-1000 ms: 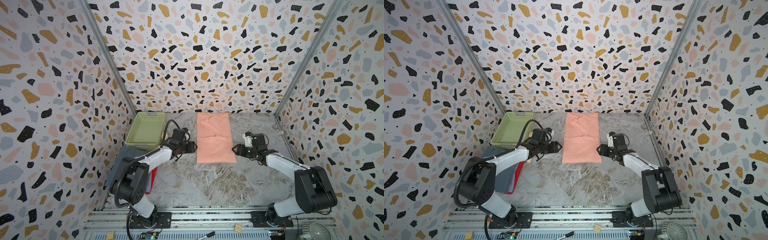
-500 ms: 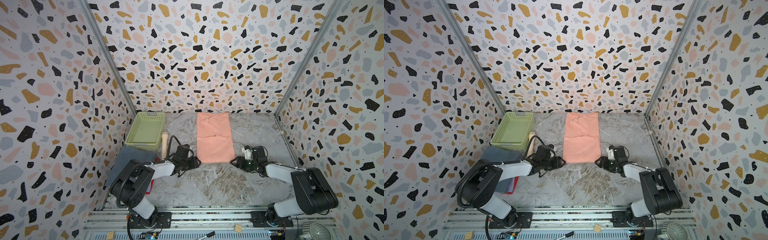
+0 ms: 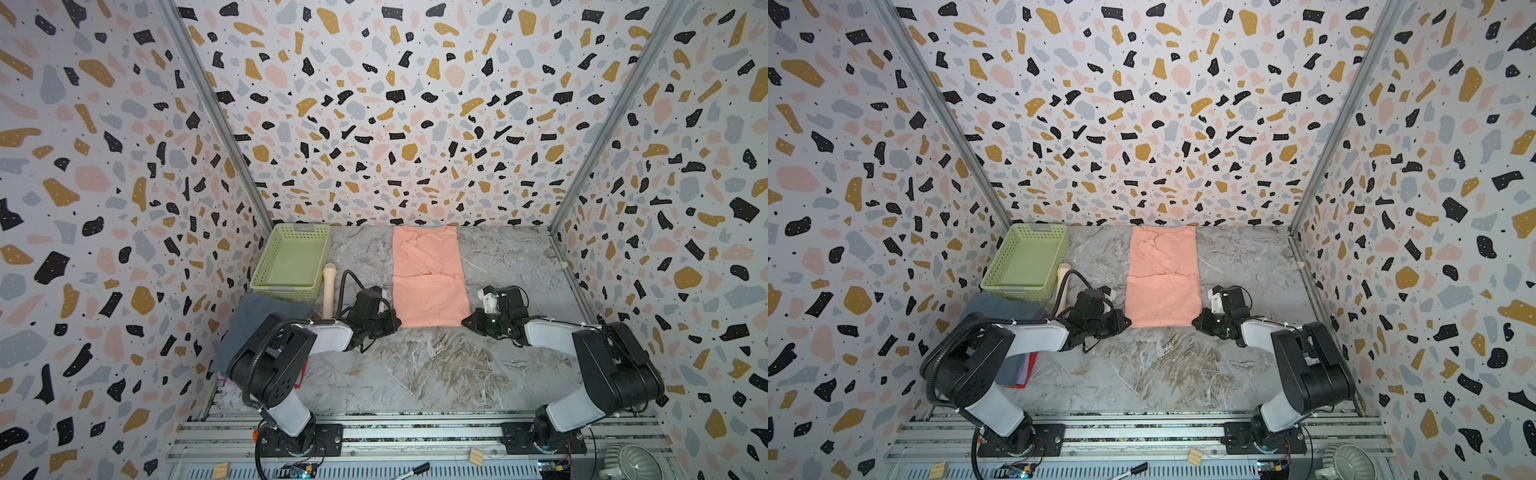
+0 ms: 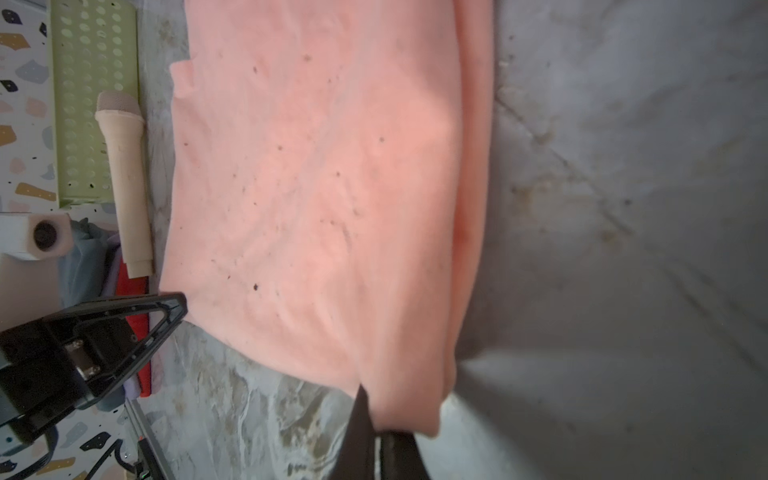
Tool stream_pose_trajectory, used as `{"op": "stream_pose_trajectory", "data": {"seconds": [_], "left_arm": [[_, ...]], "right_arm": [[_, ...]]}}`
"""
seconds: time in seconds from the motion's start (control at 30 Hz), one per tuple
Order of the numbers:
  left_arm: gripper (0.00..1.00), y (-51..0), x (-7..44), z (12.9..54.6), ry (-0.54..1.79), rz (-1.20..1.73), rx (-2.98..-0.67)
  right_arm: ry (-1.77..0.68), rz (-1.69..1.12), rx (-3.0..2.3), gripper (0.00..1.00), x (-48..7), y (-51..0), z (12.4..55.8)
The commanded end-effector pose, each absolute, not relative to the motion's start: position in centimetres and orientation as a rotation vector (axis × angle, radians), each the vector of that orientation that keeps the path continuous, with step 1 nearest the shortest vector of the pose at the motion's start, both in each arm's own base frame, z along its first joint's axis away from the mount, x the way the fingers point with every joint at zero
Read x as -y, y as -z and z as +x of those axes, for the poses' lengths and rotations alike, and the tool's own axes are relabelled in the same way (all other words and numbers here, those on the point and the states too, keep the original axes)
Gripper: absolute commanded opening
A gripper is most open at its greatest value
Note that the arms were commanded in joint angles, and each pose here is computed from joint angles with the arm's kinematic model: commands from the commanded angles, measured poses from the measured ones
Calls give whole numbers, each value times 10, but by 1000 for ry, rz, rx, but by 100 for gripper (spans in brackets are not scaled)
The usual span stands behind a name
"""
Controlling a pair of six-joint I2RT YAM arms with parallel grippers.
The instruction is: Fold and stack the t-shirts
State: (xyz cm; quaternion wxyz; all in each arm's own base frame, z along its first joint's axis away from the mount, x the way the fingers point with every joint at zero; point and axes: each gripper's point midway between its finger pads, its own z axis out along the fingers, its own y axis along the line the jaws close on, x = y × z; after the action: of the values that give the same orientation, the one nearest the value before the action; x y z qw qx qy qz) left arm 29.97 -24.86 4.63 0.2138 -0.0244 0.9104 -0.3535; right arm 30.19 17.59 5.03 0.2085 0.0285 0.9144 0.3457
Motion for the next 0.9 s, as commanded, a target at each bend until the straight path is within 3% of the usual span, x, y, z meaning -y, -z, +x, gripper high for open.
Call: {"op": "stream_pose_trajectory", "data": {"seconds": [0.0, 0.2, 0.37, 0.63, 0.87], "left_arm": [[0, -39, 240, 253, 936, 44, -2637], [0, -60, 245, 180, 995, 173, -2685], [0, -108, 249, 175, 1084, 134, -2560], [0, -176, 260, 212, 1059, 176, -2364], [0, -208, 258, 280, 1017, 178, -2256]], "right_arm": [[-907, -15, -2611, 0, -171, -57, 260], [-900, -107, -2686, 0, -170, -82, 181], [-1001, -193, -2579, 0, -185, -128, 165], [-959, -200, -2351, 0, -201, -183, 219], [-934, -219, -2175, 0, -220, -231, 294]]}}
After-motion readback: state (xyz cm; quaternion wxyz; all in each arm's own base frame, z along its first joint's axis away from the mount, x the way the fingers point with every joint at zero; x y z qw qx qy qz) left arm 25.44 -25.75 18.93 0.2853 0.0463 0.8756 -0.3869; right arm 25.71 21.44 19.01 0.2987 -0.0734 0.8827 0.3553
